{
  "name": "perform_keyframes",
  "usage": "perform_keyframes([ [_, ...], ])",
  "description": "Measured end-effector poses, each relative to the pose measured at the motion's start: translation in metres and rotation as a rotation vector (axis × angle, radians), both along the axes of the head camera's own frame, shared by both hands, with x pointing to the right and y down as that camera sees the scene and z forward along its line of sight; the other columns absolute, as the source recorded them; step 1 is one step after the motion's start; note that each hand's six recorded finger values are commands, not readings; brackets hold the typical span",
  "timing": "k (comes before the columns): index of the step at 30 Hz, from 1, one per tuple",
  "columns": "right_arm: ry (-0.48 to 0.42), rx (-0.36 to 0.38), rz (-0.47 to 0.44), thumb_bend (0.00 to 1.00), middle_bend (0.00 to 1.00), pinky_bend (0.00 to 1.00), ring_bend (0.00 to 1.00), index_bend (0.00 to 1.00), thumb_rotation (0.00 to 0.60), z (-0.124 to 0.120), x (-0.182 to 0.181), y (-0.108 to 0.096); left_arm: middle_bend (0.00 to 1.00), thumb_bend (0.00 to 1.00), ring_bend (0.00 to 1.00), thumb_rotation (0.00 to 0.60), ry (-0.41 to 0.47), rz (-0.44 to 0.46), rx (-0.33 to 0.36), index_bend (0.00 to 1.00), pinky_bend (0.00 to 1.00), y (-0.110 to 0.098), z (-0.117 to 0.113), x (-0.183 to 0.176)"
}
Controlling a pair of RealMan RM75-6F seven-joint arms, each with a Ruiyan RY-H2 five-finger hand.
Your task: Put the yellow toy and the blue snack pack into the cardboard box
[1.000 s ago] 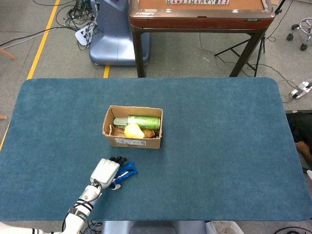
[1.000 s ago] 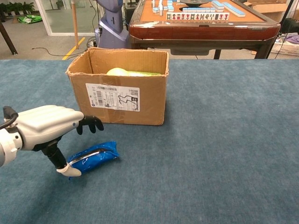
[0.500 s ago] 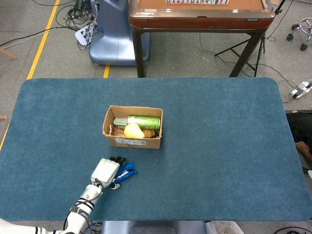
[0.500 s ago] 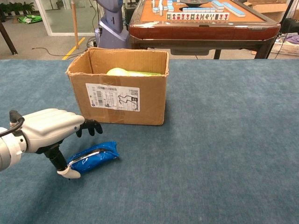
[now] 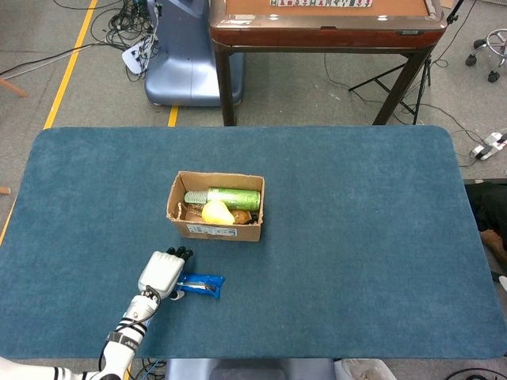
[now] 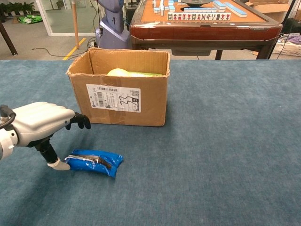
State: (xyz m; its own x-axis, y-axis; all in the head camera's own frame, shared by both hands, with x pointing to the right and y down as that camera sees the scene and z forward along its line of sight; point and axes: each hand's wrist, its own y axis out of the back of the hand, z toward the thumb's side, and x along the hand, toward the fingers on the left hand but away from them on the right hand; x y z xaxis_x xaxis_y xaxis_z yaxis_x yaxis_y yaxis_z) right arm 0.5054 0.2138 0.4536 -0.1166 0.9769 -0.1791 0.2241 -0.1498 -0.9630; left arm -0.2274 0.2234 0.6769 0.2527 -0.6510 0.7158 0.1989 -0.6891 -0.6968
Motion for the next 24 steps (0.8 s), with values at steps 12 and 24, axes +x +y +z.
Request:
perform_keyframes([
  [12, 0.003, -0.006, -0.003, 0.09, 0.41, 0.48, 0.3, 0.46, 0.6, 0.002, -0.002, 0.0, 0.14, 0.03, 0.11, 0.6, -0.022, 0.086, -0.023, 0.32, 0.35, 0.007, 0.005, 0.006],
  [24, -0.001, -0.008, -0.006, 0.09, 0.41, 0.48, 0.3, 0.46, 0.6, 0.002, -0.002, -0.001, 0.09, 0.13, 0.07, 0.6, -0.031, 0.067, -0.056, 0.37, 0.32, 0.01, 0.015, 0.005],
])
